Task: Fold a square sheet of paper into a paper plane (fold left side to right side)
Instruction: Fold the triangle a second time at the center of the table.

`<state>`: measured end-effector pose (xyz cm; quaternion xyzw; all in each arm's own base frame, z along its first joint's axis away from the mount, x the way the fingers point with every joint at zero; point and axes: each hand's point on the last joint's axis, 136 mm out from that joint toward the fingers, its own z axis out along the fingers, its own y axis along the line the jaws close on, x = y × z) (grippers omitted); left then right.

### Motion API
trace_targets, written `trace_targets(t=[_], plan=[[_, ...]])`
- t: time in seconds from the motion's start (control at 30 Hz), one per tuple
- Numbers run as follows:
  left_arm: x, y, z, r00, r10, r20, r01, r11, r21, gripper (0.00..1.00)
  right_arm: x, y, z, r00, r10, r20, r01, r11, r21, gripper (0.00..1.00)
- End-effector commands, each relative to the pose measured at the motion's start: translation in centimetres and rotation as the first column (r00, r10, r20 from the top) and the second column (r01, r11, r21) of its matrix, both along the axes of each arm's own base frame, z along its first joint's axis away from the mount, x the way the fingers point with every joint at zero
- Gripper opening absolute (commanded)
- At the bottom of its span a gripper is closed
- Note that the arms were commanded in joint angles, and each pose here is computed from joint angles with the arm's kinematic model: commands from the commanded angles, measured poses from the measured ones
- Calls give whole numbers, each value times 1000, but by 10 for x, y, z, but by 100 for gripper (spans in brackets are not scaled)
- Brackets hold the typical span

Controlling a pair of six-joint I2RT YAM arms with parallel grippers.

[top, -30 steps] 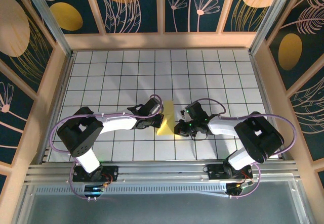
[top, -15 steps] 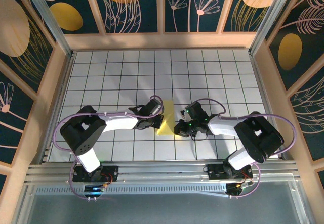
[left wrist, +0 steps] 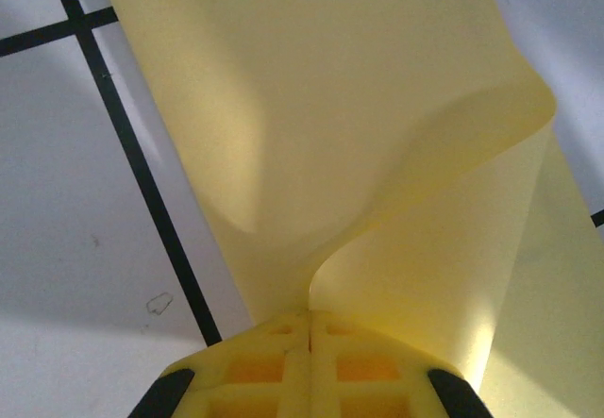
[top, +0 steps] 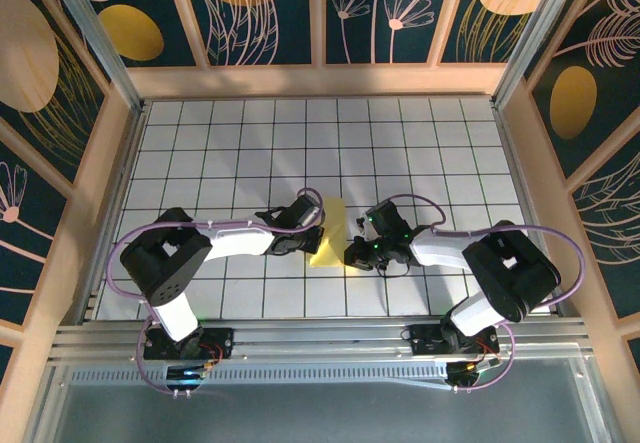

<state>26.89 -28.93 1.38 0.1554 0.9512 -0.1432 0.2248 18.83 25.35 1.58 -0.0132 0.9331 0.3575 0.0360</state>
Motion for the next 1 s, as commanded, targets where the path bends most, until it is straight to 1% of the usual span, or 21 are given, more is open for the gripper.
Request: trace_targets(t=[0.0,0.07,0.17,0.2,0.27,0.3,0.47,0.63,0.97], plan=[[-4,6,-17,999,-5,-43,7,999,41,0,6,0,16,999,-15,30,15,1000,20,8],[-4,6,-18,999,-7,-49,9,999,42,0,11,5,31,998,-27,52,23,996,81,11],[-5,6,-20,998,-10,-56,13,999,43,0,20,10,53,995,-50,82,35,985,169,11],[-5,6,-20,998,-11,-57,13,999,43,0,23,11,58,994,-60,91,41,981,190,9],[-6,6,-21,998,-13,-59,16,999,44,0,29,13,64,991,-77,107,53,976,212,0],[-5,6,-21,998,-14,-58,16,999,44,0,33,15,65,990,-84,116,57,974,220,0],[-5,4,-21,998,-16,-61,19,999,41,0,51,25,65,984,-122,127,88,966,244,0],[-5,4,-20,998,-18,-61,20,999,39,0,67,35,60,982,-131,137,96,967,234,0],[-4,2,-20,998,-21,-60,23,999,37,0,77,46,43,986,-112,126,85,976,201,0]])
